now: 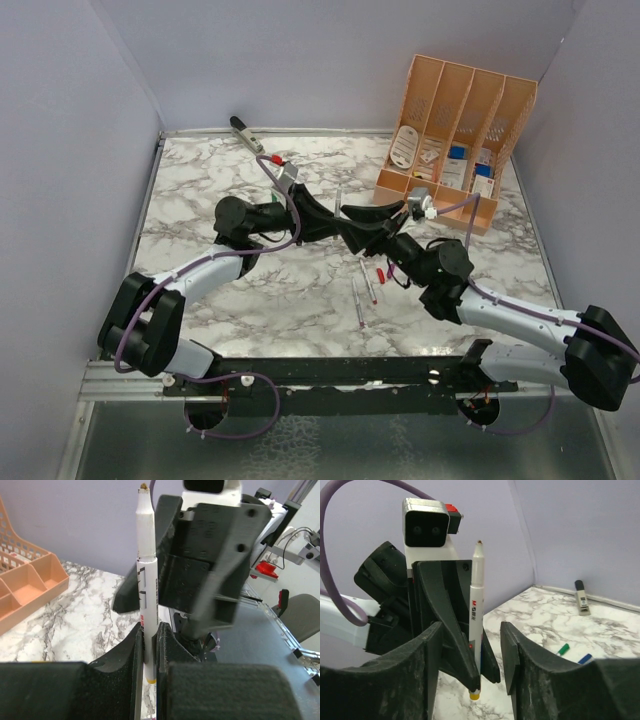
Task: Insert the pens into the pen caps
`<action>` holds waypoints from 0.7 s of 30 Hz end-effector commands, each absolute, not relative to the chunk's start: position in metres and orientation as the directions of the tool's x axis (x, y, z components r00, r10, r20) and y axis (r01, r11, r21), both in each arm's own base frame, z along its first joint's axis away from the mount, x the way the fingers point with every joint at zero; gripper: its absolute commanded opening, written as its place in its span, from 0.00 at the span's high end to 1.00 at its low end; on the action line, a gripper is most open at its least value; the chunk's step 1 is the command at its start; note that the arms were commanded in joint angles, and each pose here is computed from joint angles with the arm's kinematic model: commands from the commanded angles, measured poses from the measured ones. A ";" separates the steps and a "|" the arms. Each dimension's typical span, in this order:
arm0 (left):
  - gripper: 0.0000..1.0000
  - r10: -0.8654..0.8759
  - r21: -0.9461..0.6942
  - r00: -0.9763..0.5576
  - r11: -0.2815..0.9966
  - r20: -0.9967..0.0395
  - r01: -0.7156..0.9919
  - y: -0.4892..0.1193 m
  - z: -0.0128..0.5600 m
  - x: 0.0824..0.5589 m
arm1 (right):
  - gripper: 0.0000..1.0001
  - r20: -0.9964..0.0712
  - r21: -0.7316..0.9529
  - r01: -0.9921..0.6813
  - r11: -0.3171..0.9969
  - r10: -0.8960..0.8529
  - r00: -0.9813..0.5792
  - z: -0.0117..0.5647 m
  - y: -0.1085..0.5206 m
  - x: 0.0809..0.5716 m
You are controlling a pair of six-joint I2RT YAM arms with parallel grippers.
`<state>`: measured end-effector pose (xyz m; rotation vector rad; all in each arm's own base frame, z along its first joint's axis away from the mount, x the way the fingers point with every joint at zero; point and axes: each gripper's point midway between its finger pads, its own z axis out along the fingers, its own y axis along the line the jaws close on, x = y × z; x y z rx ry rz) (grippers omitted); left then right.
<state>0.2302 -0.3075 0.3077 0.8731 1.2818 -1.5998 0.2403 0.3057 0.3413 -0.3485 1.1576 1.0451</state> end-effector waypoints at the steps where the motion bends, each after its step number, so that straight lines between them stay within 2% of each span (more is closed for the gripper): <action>1: 1.00 -0.159 -0.390 -0.374 0.081 -0.914 0.917 -0.310 0.292 0.255 | 0.35 -0.857 0.243 -0.721 0.649 0.492 0.154 0.371 0.270 0.251; 6: 1.00 -0.087 -0.419 -0.412 0.295 -0.907 0.859 -0.301 0.257 0.283 | 0.12 -0.861 0.302 -0.507 0.807 0.460 0.218 0.371 0.220 0.271; 8: 1.00 -0.043 -0.420 -0.441 0.397 -0.896 0.816 -0.293 0.240 0.295 | 0.11 -0.882 0.301 -0.409 0.862 0.414 0.223 0.367 0.204 0.280; 11: 1.00 0.027 -0.398 -0.482 0.524 -0.876 0.753 -0.280 0.218 0.310 | 0.30 -0.944 0.230 -0.247 0.941 0.278 0.177 0.347 0.186 0.302; 13: 1.00 0.045 -0.392 -0.497 0.555 -0.867 0.734 -0.276 0.212 0.312 | 0.45 -0.977 0.178 -0.147 0.973 0.192 0.088 0.321 0.173 0.322; 15: 1.00 0.044 -0.399 -0.508 0.562 -0.860 0.724 -0.275 0.209 0.311 | 0.55 -0.982 0.188 -0.068 0.980 0.187 -0.031 0.292 0.157 0.342; 19: 1.00 0.038 -0.414 -0.524 0.565 -0.851 0.714 -0.274 0.203 0.308 | 0.66 -0.949 0.222 -0.020 0.975 0.211 -0.233 0.233 0.129 0.368; 21: 1.00 0.038 -0.425 -0.535 0.563 -0.844 0.709 -0.274 0.201 0.307 | 0.69 -0.931 0.186 -0.003 0.983 0.175 -0.322 0.206 0.127 0.371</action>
